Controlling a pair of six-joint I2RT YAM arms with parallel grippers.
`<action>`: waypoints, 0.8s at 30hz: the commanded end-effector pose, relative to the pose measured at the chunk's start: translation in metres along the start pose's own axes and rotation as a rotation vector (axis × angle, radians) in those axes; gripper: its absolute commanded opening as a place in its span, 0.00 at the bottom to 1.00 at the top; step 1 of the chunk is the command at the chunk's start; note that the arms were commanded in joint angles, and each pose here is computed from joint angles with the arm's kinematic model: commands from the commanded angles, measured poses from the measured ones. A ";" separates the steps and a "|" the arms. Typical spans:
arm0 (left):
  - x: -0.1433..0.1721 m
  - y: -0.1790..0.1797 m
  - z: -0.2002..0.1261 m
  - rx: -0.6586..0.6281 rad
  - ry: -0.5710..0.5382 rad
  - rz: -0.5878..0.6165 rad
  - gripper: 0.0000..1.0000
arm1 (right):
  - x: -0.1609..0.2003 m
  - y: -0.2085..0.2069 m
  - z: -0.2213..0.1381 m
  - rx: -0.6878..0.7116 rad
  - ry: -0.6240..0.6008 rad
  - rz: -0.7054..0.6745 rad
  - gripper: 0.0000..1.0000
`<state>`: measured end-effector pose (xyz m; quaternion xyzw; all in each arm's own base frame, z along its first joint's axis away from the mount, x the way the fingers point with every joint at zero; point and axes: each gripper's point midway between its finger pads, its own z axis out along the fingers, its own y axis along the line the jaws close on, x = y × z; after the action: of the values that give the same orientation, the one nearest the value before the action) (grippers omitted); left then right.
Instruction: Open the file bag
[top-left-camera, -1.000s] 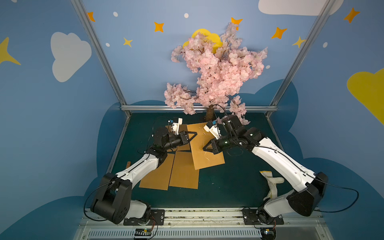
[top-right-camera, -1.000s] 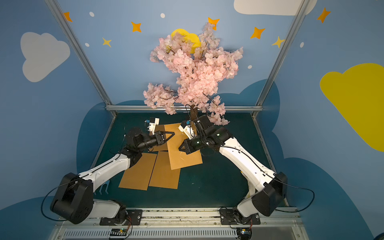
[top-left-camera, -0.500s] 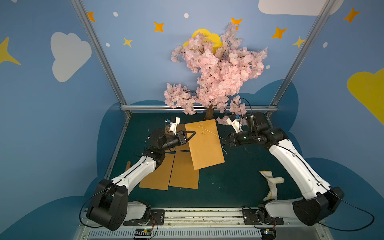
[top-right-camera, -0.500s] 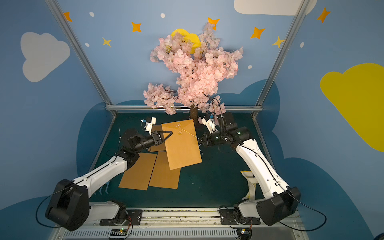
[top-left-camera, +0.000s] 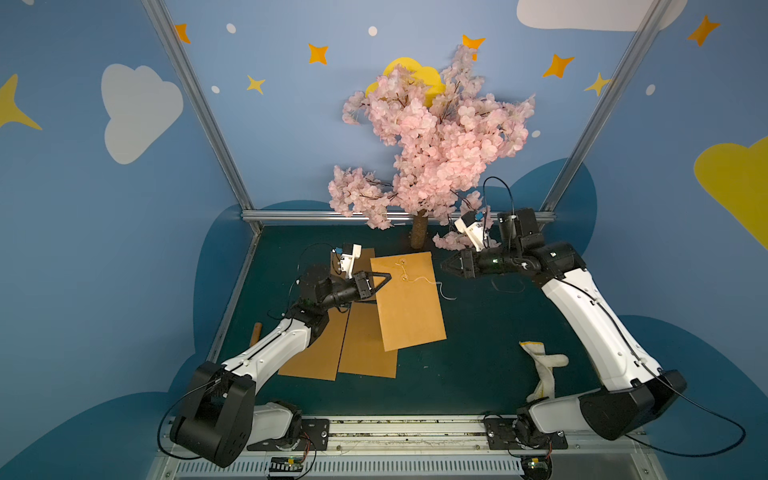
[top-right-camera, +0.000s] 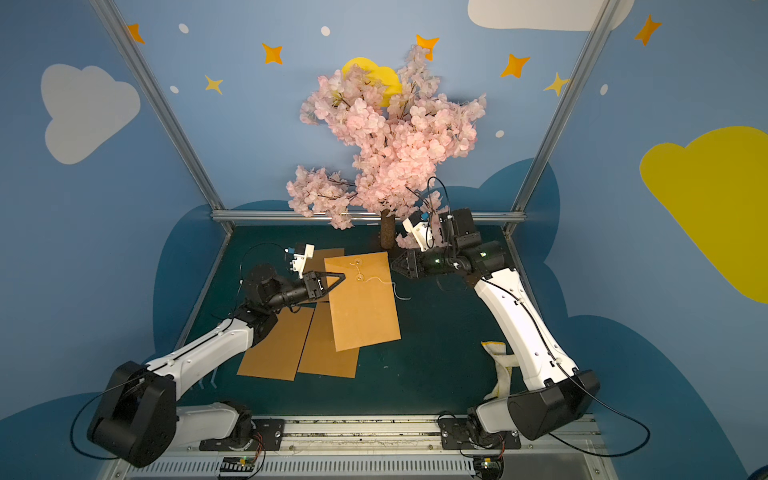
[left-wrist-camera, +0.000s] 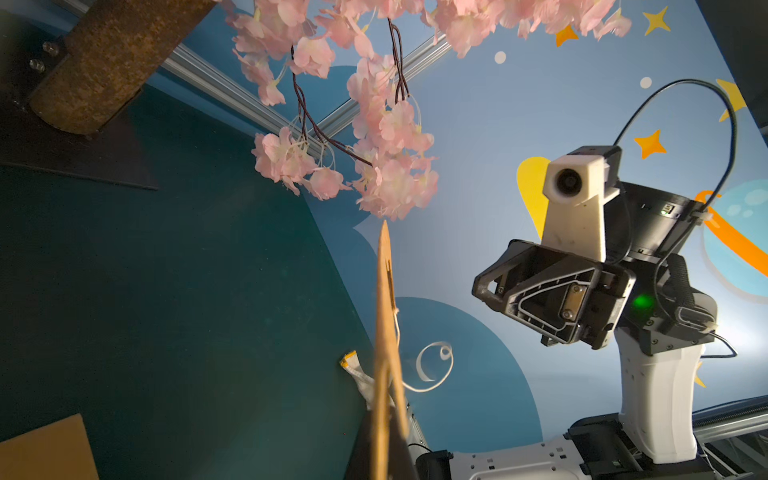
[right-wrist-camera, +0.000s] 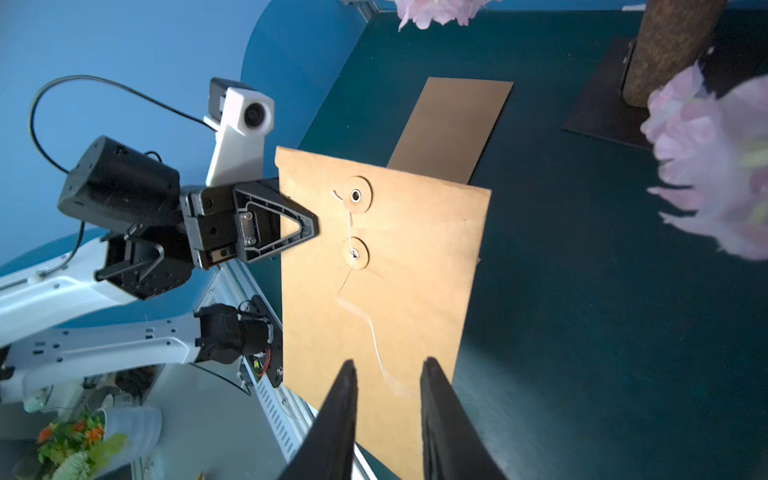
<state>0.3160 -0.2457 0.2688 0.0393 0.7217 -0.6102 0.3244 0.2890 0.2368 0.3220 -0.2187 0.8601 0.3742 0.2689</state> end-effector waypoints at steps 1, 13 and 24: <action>-0.002 -0.012 0.000 0.046 0.015 0.030 0.02 | 0.008 -0.006 -0.002 0.039 -0.012 -0.020 0.39; -0.001 -0.024 0.002 0.136 0.025 -0.020 0.02 | 0.005 -0.027 0.016 0.050 -0.048 0.013 0.46; 0.009 -0.036 0.003 0.162 0.045 -0.005 0.02 | -0.004 -0.032 0.040 -0.023 -0.070 0.067 0.47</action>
<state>0.3038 -0.2597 0.2858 0.0598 0.6904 -0.6580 0.2945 0.3154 0.2414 0.2831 -0.1825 0.8620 0.3809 0.2801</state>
